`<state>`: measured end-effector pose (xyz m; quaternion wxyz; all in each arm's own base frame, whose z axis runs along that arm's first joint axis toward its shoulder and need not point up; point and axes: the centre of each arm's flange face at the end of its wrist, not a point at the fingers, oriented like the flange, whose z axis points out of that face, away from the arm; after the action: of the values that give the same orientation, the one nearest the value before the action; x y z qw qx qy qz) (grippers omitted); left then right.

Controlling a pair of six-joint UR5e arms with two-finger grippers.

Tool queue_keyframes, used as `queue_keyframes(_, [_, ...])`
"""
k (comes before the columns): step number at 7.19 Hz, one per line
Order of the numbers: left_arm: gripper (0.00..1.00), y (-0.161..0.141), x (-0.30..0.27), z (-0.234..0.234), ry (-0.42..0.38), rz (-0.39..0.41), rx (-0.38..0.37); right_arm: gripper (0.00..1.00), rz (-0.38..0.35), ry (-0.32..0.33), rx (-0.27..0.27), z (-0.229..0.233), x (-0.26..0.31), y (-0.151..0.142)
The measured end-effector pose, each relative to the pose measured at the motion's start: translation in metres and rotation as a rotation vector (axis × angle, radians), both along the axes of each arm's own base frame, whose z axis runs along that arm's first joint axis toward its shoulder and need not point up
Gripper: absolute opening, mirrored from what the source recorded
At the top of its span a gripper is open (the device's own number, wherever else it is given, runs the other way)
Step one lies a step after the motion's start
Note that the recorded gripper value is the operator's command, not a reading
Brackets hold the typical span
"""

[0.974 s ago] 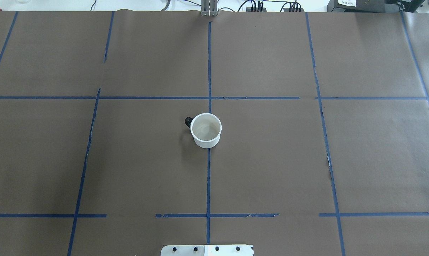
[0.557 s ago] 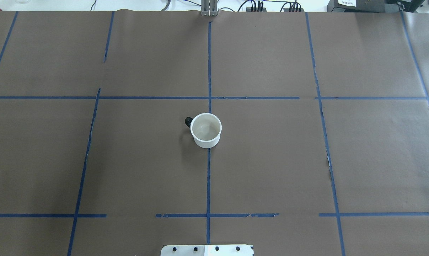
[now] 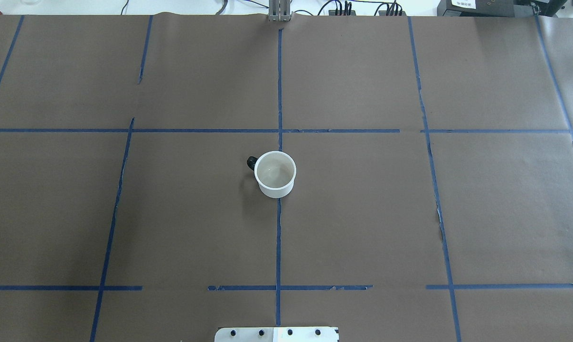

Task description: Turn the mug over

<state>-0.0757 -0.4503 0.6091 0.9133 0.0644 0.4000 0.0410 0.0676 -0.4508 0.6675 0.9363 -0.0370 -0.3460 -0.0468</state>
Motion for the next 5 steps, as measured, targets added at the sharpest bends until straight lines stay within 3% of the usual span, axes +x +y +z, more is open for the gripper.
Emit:
queue_keyframes(4, [1.0,0.0042,0.0004,0.0158,0.003,0.001,-0.182,1.0,0.0,0.0,0.0,0.0,0.0,0.0])
queue_keyframes(5, [1.0,0.0031,-0.001,0.0141,-0.015,0.001,-0.195,1.0,0.0,0.0,0.0,0.0,0.0,0.0])
